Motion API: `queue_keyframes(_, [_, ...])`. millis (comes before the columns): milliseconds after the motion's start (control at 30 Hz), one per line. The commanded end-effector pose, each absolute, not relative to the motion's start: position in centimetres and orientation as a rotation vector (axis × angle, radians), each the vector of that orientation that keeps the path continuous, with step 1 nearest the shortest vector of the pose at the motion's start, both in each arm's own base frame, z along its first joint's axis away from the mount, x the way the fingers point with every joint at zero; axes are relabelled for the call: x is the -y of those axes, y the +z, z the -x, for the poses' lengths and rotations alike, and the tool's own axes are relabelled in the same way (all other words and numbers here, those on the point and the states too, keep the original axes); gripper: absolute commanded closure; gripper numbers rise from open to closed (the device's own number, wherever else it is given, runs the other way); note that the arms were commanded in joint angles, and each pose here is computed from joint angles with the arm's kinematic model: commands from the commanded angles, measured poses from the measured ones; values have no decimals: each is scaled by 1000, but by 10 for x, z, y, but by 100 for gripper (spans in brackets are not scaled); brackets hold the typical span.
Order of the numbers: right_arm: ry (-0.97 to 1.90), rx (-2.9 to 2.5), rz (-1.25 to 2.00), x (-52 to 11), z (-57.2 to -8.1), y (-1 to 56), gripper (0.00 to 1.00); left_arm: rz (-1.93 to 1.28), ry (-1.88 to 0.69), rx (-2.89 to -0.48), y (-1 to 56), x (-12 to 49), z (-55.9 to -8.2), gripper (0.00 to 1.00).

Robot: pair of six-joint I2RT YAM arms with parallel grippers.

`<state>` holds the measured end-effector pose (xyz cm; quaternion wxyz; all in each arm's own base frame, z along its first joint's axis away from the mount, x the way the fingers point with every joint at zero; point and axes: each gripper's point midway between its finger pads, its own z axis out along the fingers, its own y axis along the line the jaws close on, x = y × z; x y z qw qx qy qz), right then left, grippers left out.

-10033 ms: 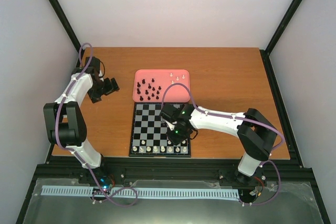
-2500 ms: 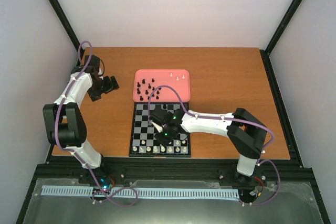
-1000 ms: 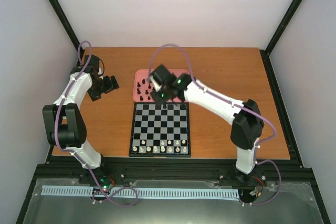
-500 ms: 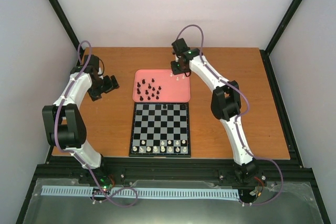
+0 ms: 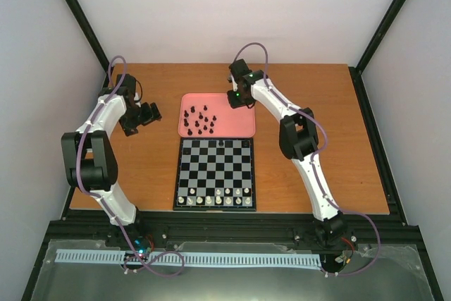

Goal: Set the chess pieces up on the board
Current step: Pick up the chess piece from the storage box.

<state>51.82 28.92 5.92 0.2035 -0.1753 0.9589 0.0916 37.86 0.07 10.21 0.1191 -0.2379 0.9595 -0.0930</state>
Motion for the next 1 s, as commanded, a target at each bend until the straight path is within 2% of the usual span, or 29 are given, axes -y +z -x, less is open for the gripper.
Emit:
queue_keyframes(0, [257, -2676, 496, -292, -522, 51, 65, 660, -281, -2787, 111, 1, -389, 0])
queue_keyframes(733, [159, -2666, 456, -285, -537, 34, 66, 669, -278, -2815, 100, 1, -392, 0])
queue_keyframes(967, [147, -2672, 451, -283, -538, 30, 70, 673, -286, -2822, 97, 2, -393, 0])
